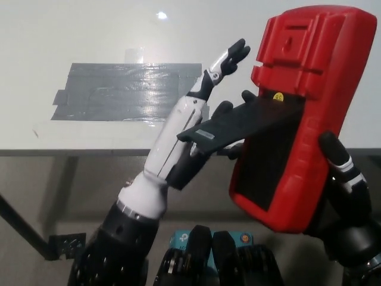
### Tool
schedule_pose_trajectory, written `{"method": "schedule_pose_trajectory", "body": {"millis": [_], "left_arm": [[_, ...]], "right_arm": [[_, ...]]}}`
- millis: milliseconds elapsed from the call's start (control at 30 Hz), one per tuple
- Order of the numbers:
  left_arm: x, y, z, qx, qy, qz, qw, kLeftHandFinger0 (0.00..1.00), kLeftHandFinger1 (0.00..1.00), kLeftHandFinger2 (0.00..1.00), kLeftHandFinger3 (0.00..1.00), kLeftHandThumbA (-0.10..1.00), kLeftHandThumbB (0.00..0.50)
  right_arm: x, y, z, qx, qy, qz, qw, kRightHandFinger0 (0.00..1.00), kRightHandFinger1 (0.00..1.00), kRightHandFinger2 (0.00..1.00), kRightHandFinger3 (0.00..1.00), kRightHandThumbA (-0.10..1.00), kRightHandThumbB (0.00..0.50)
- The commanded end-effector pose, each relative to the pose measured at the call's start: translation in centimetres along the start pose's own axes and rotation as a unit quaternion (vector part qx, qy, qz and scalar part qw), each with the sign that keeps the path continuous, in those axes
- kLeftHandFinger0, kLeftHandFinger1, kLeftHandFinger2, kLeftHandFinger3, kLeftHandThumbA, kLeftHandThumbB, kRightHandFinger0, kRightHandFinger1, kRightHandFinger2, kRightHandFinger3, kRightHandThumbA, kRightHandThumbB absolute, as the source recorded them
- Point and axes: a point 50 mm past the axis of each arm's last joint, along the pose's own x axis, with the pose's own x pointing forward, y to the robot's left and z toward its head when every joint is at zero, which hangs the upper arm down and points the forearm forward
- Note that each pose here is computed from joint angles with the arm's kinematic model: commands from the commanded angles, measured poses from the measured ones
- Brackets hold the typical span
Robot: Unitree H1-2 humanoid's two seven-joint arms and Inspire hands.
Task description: The robot first picks the multimeter with right hand and then unfolds the black stand on the back of it using left hand
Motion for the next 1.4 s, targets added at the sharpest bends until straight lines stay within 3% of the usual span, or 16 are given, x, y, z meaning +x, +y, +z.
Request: {"method": "schedule_pose_trajectory", "body": {"millis": [0,200,367,600,767,967,1167,1367], "left_arm": [[0.1,-0.3,2.2,0.004,-0.038,-0.023,0.999,1.00,1.00,1.00,1.00,1.00,0.331],[1.3,3.5,2.7,0.002,-0.056,0.028,0.998,1.00,1.00,1.00,1.00,1.00,0.284],[3.0,7.1,3.2,-0.010,-0.065,0.066,0.996,1.00,1.00,1.00,1.00,1.00,0.303],[4.6,11.6,3.3,-0.014,-0.065,0.112,0.992,1.00,1.00,1.00,1.00,1.00,0.256],[5.6,14.0,4.2,-0.024,-0.061,0.151,0.986,1.00,1.00,1.00,1.00,1.00,0.297],[4.2,12.5,6.8,-0.023,-0.106,0.134,0.985,1.00,1.00,1.00,1.00,1.00,0.309],[2.3,9.0,8.9,0.017,-0.160,0.072,0.984,1.00,1.00,1.00,1.00,1.00,0.265],[1.3,5.8,10.4,0.051,-0.175,0.023,0.983,1.00,1.00,1.00,1.00,1.00,0.286]], "right_arm": [[0.8,1.3,1.2,0.007,-0.022,0.055,0.998,0.00,0.34,0.58,0.20,-0.02,0.188],[0.7,1.1,1.4,0.012,-0.020,0.049,0.999,0.00,0.31,0.56,0.19,-0.01,0.193],[0.6,0.9,1.4,0.016,-0.019,0.051,0.998,0.00,0.30,0.57,0.20,-0.03,0.172],[0.3,0.8,1.1,0.021,-0.017,0.044,0.999,0.00,0.29,0.58,0.20,-0.03,0.173],[0.3,0.6,1.2,0.018,-0.015,0.044,0.999,0.00,0.29,0.59,0.21,-0.02,0.168],[0.7,0.2,1.2,0.008,-0.020,0.026,0.999,0.00,0.28,0.59,0.20,-0.01,0.206],[1.9,-0.3,1.6,-0.019,-0.029,0.017,0.999,0.00,0.27,0.65,0.27,0.03,0.200],[2.9,-0.5,2.2,-0.019,-0.042,0.002,0.999,0.00,0.31,0.68,0.28,-0.02,0.204]]}}
